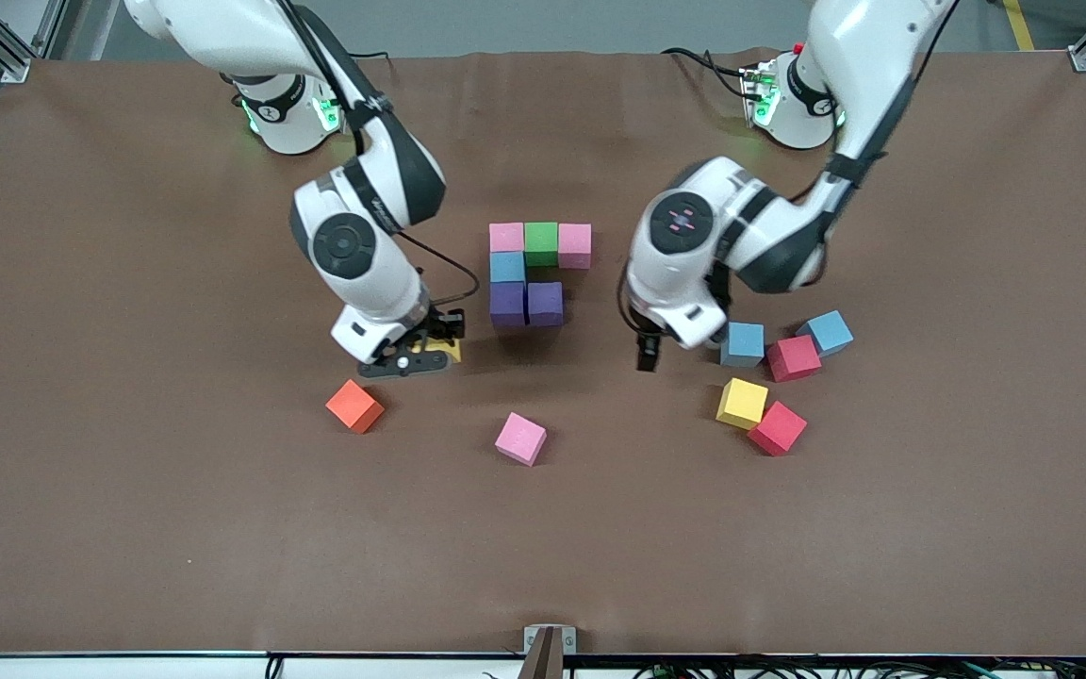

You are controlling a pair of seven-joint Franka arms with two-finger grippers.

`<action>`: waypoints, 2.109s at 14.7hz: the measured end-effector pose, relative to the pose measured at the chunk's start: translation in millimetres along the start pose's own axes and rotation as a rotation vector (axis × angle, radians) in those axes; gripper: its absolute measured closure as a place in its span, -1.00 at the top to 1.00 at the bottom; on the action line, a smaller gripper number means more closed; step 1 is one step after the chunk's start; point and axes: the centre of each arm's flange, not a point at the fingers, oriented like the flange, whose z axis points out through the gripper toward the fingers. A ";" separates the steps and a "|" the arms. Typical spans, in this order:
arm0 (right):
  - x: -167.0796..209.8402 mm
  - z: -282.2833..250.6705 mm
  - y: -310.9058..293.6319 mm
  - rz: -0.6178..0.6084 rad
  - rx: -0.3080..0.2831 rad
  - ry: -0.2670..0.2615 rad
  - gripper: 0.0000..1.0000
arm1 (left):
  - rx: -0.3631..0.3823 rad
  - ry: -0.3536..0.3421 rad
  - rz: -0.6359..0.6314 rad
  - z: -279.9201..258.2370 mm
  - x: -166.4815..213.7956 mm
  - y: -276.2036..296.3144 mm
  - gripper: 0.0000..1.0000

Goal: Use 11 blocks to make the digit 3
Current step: 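Place the purple cube with the left gripper while the right gripper grasps yellow, then carry the yellow cube with the right gripper while the left gripper grasps yellow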

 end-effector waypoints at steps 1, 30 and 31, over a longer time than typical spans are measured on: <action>5.2 8.3 -12.3 -0.008 0.001 0.001 0.14 | 0.001 0.001 0.014 0.5 19.7 7.7 1.00; -12.9 92.2 -86.5 0.096 -0.037 -0.022 0.14 | -0.029 -0.006 0.190 104.5 146.9 52.7 0.33; -14.2 93.4 -87.6 0.100 -0.037 -0.016 0.14 | -0.031 -0.007 0.191 103.3 145.5 52.9 0.24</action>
